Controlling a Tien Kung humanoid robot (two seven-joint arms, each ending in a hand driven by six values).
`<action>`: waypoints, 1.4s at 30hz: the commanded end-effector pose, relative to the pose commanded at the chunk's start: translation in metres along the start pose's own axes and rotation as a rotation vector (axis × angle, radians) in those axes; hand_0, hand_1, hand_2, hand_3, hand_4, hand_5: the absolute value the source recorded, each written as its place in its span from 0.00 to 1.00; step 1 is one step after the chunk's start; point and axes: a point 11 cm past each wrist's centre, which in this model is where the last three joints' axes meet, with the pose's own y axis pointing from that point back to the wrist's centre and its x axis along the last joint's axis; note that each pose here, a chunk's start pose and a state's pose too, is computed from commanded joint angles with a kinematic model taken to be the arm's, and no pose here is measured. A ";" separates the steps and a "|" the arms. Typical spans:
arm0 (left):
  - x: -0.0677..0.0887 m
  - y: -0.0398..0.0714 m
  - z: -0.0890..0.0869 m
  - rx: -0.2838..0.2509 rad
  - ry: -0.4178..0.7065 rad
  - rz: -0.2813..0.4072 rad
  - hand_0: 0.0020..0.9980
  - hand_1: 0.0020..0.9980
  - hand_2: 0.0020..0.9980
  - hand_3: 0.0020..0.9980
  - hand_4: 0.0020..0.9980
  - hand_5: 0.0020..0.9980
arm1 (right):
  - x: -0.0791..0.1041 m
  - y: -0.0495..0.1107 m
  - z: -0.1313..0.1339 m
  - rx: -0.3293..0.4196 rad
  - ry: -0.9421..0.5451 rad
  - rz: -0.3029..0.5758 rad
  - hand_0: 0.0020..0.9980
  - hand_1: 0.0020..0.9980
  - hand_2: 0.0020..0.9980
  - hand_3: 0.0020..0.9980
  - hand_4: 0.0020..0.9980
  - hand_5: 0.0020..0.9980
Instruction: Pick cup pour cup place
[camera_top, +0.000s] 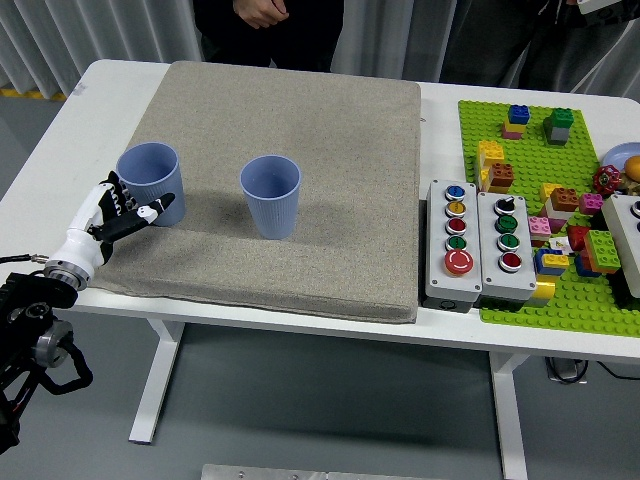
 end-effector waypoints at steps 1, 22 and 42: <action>0.000 -0.001 0.000 0.000 0.000 0.000 0.95 0.94 1.00 1.00 0.84 0.15 | 0.000 0.000 0.000 0.001 0.000 0.000 0.72 0.67 0.66 0.62 0.00 0.26; -0.004 -0.004 -0.002 0.002 0.007 -0.006 0.95 0.94 1.00 1.00 0.81 0.13 | -0.001 0.000 -0.003 0.004 -0.001 -0.003 0.72 0.67 0.66 0.62 0.00 0.26; -0.005 -0.005 -0.001 0.001 -0.002 -0.014 0.95 0.94 1.00 1.00 0.80 0.11 | -0.001 0.000 -0.002 0.003 0.002 -0.004 0.72 0.67 0.66 0.62 0.00 0.26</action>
